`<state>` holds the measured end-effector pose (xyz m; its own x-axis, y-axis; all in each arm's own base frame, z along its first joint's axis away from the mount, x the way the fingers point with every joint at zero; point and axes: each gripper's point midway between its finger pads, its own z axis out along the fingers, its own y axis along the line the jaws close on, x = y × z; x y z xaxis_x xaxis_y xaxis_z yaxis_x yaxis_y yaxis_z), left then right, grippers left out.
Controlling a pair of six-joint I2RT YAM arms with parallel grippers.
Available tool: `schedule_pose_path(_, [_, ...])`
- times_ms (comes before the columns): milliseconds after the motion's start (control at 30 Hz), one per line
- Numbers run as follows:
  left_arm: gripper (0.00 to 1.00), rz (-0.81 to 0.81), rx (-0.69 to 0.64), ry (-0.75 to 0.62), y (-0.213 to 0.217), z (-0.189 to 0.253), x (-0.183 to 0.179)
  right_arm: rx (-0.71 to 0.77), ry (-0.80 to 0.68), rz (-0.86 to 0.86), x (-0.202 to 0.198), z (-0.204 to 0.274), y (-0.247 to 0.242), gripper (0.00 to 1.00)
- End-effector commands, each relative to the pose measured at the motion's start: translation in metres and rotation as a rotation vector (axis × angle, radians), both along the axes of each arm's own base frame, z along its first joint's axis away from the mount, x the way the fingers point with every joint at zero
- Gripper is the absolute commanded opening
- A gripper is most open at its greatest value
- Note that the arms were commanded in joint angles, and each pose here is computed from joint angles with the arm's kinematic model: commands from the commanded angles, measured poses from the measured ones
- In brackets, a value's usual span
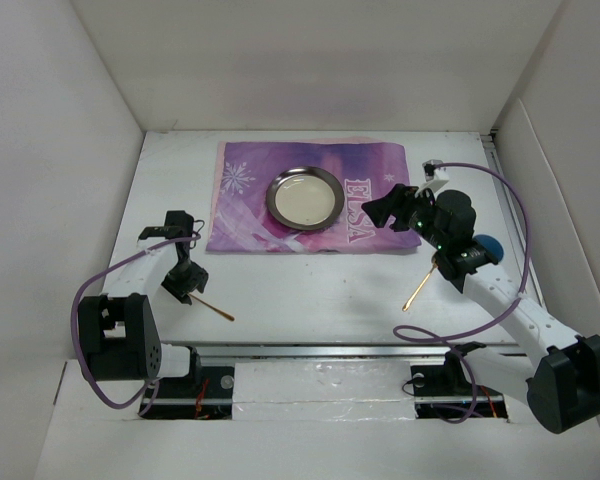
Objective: Set the dinner table for one person
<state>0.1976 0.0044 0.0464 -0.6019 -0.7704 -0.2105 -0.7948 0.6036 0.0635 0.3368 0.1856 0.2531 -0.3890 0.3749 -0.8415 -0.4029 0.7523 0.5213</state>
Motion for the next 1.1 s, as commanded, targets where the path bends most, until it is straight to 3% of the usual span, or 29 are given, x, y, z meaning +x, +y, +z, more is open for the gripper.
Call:
schedule_pose_path(0, [0.38, 0.062, 0.038, 0.036, 0.007, 0.001, -0.013, -0.009, 0.000, 0.026, -0.002, -0.004, 0.000, 0.76])
schedule_pose_path(267, [0.36, 0.066, 0.076, 0.059, 0.008, -0.008, -0.005, 0.021, -0.025, -0.001, -0.001, 0.005, -0.020, 0.76])
schedule_pose_path(567, [0.35, 0.044, 0.020, -0.010, -0.006, -0.023, 0.011, 0.052, -0.013, 0.000, 0.003, 0.000, -0.035, 0.75])
schedule_pose_path(900, [0.31, 0.007, 0.009, 0.028, -0.005, -0.056, 0.010, 0.075, -0.017, 0.006, 0.005, 0.004, -0.050, 0.75])
schedule_pose_path(1067, [0.21, -0.011, 0.018, -0.038, 0.003, -0.049, 0.040, 0.082, -0.021, 0.016, 0.006, 0.005, -0.048, 0.75])
